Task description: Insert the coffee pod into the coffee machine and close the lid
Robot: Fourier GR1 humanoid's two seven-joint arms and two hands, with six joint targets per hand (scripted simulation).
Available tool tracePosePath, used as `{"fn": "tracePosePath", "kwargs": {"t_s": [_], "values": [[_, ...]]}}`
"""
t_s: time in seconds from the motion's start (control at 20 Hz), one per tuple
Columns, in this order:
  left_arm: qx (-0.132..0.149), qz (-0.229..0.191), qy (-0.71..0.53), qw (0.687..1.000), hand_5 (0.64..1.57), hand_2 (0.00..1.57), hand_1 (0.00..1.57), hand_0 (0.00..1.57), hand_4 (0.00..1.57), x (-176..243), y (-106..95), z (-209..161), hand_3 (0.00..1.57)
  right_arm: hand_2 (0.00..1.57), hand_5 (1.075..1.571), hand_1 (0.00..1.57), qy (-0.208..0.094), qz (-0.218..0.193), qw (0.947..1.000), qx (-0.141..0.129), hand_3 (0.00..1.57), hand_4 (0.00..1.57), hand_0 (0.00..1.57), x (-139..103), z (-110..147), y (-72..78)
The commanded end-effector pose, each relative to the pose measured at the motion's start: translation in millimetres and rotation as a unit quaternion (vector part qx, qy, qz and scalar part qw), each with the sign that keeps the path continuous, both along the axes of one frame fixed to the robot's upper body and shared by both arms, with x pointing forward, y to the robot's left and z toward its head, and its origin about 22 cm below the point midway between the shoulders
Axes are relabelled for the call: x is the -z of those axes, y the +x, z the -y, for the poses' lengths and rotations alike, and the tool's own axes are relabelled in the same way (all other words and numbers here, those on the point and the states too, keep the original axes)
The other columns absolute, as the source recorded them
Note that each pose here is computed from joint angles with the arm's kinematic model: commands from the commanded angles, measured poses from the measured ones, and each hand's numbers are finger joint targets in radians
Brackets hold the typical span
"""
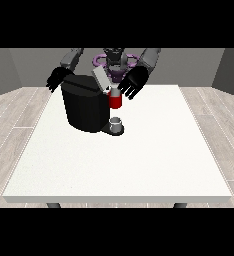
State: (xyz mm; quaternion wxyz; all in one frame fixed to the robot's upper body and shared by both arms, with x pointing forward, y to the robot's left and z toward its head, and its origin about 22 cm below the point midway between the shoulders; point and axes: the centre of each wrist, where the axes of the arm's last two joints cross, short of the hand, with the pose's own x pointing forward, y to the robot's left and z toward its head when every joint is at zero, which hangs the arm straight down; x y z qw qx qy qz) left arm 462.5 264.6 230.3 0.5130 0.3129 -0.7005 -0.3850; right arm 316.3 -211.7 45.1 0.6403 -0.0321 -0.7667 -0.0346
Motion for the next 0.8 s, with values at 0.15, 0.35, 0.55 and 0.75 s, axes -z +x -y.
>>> {"fn": "tracePosePath", "kwargs": {"t_s": [0.15, 0.35, 0.55, 0.75], "values": [[0.027, -0.020, 0.052, 0.998, 1.571, 0.38, 0.00, 0.00, 0.00, 7.7, 1.0, 17.0, 0.11, 0.00, 1.571, 0.00, -0.001, -0.004, 1.0000, 0.003, 0.00, 0.46, 0.00, 5.8, 3.8, 2.1], [0.025, -0.038, 0.067, 0.997, 1.571, 0.00, 0.00, 0.00, 0.00, 13.5, 1.1, 22.5, 0.00, 0.00, 1.571, 0.00, 0.004, -0.012, 0.9999, 0.007, 0.00, 0.41, 0.00, 4.1, 9.1, 8.0], [0.012, -0.036, 0.059, 0.998, 1.571, 0.00, 0.00, 0.00, 0.00, 5.3, 0.5, 3.7, 0.00, 0.00, 1.571, 0.00, 0.007, -0.021, 0.9998, 0.003, 0.00, 0.37, 0.00, 0.9, 3.9, 3.9], [0.018, -0.023, 0.063, 0.998, 1.571, 0.00, 0.00, 0.00, 0.00, -14.0, -1.1, -2.9, 0.00, 0.00, 1.571, 0.00, -0.013, -0.022, 0.9996, 0.015, 0.00, 0.34, 0.00, 25.4, 7.0, -6.2]]}}
